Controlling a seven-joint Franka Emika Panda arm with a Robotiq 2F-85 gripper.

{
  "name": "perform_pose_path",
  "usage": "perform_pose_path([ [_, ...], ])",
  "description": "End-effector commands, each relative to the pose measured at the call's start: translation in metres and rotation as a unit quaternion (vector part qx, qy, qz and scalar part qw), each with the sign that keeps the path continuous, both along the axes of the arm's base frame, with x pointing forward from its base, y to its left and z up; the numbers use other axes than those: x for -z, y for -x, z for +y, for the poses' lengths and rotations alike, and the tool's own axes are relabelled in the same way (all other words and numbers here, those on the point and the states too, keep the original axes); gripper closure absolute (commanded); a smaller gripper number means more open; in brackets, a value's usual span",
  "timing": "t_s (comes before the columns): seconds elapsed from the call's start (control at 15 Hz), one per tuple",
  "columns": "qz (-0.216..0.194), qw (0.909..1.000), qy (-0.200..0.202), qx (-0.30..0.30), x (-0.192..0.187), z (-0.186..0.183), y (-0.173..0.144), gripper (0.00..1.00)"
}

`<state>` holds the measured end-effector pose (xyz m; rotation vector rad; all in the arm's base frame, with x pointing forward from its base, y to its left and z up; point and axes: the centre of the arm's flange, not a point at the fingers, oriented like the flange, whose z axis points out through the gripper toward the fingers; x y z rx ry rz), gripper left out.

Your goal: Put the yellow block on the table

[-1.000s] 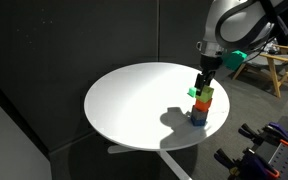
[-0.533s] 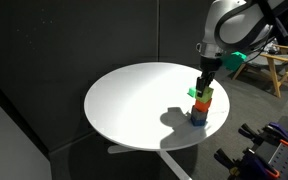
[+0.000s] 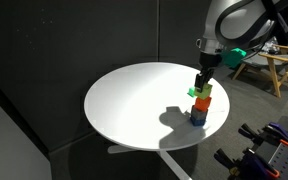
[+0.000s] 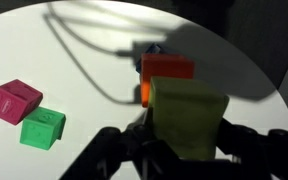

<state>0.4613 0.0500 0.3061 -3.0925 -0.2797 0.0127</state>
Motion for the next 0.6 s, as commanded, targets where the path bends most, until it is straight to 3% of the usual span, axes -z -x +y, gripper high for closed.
perform_pose_path([
  [0.0,-0.009,0.9999,0.005,0.005,-0.024,-0.01,0.001,0.73],
  [0.53,-0.001,0.999,0.0,0.045,-0.04,-0.057,-0.017,0.73],
])
